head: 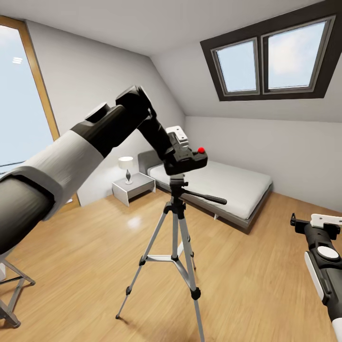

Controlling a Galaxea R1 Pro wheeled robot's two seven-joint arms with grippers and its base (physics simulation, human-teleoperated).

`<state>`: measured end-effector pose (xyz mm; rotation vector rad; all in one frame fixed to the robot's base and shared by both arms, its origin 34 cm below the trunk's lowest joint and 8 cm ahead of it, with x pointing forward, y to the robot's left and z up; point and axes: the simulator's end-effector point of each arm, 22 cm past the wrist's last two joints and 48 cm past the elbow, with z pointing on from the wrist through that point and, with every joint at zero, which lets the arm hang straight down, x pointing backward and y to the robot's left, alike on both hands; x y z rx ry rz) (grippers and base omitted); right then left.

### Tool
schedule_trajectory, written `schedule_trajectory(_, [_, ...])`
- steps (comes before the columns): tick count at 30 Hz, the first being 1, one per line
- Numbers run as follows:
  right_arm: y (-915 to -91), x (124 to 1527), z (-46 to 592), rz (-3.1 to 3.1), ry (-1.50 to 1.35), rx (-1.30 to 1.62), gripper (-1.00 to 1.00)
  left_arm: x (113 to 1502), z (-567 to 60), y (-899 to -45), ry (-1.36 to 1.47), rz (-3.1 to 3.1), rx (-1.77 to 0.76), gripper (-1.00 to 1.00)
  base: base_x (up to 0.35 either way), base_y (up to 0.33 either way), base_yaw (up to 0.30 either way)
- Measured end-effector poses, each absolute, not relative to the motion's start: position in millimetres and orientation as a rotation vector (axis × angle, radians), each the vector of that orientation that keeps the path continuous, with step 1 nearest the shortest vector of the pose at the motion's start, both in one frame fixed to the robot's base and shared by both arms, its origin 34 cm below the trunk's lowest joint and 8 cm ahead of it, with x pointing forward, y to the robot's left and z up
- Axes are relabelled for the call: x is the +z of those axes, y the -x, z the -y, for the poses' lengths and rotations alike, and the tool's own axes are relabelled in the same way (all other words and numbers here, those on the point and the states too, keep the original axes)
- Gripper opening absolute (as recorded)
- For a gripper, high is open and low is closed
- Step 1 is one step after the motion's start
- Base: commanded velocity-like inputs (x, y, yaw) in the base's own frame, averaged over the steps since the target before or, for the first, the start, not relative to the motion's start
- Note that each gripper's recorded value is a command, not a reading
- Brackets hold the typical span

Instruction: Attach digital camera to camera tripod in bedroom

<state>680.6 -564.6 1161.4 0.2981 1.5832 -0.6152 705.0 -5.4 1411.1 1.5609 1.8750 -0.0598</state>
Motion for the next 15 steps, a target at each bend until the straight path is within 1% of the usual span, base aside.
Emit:
schedule_trajectory(9, [-683,1158,559,-1.592,-0.293,-0.592,1.00,1419,-5,-710,-1.525,-1.874,-0.061,-1.00,0.000,0.000,0.000])
schedule_trajectory(15, [-697,1145,528,-1.635,-0.206,-0.445,1.00,1424,-7,-712,-1.504,-1.867,-0.068,-1.00,0.000,0.000,0.000])
